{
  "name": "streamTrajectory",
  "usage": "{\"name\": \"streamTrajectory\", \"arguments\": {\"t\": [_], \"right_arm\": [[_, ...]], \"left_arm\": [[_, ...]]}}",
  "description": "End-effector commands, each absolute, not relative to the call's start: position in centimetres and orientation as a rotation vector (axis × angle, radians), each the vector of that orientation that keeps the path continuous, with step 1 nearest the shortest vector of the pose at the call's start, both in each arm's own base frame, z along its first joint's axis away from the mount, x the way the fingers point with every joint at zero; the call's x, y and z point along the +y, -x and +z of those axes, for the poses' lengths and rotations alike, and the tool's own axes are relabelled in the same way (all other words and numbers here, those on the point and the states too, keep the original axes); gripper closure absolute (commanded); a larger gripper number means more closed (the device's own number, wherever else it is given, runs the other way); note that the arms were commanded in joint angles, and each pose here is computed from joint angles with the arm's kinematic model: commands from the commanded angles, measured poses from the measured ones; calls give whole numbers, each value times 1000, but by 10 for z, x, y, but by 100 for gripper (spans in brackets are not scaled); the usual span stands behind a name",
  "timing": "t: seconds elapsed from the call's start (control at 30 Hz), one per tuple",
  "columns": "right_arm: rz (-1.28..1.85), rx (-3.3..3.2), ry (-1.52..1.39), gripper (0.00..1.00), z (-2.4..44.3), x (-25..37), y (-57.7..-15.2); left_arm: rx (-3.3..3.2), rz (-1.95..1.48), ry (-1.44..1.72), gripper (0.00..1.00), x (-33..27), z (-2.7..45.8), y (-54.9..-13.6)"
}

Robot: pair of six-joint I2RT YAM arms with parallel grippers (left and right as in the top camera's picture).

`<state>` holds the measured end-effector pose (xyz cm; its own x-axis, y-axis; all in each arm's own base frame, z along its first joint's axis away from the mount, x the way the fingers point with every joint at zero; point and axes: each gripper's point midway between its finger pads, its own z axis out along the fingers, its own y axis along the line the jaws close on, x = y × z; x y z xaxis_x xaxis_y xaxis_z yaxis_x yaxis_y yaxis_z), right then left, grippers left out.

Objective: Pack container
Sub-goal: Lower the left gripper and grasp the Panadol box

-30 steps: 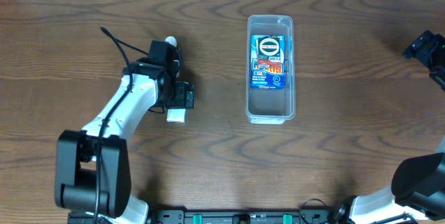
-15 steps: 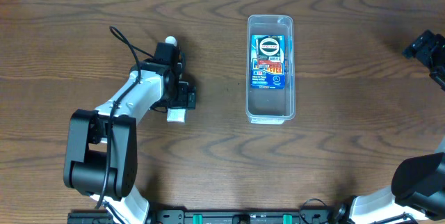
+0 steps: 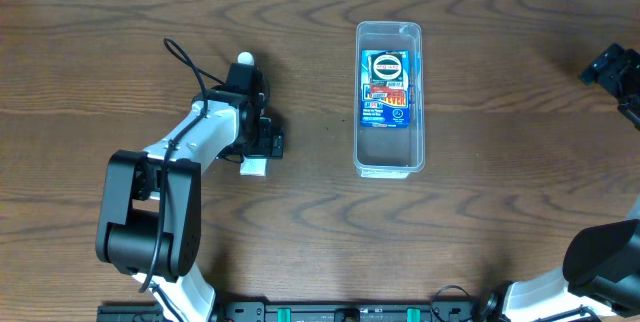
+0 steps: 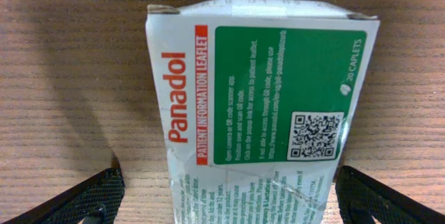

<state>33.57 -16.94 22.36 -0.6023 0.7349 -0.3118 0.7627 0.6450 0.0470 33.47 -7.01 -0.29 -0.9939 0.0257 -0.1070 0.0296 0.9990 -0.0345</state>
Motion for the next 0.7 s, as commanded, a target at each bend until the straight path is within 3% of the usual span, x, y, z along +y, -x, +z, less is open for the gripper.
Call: {"name": "streamTrajectory", "arguments": {"t": [0.0,0.17,0.27,0.4,0.6,0.67], "right_arm": [[-135,2558,-1224,1,221,-172,-335],[-135,2558,-1224,1,221,-172,-335],[-135,2558,-1224,1,221,-172,-335],[-134,2558,-1224,1,221,-172,-335],[-134,2558,-1224,1,221,-172,-335],[-134,2558,-1224,1,221,-172,-335]], "left_arm": [[3020,-42,-34,2,-70,-2,-342],[3027,-40,-32,0,-70,-2,-340],[3031,-38,-30,15,-70,-2,-339],[3034,-38,-31,26,-70,-2,-339],[3046,-34,-30,39,-69,-2,-335],[3048,-34,-31,39,-69,0,-334]]}}
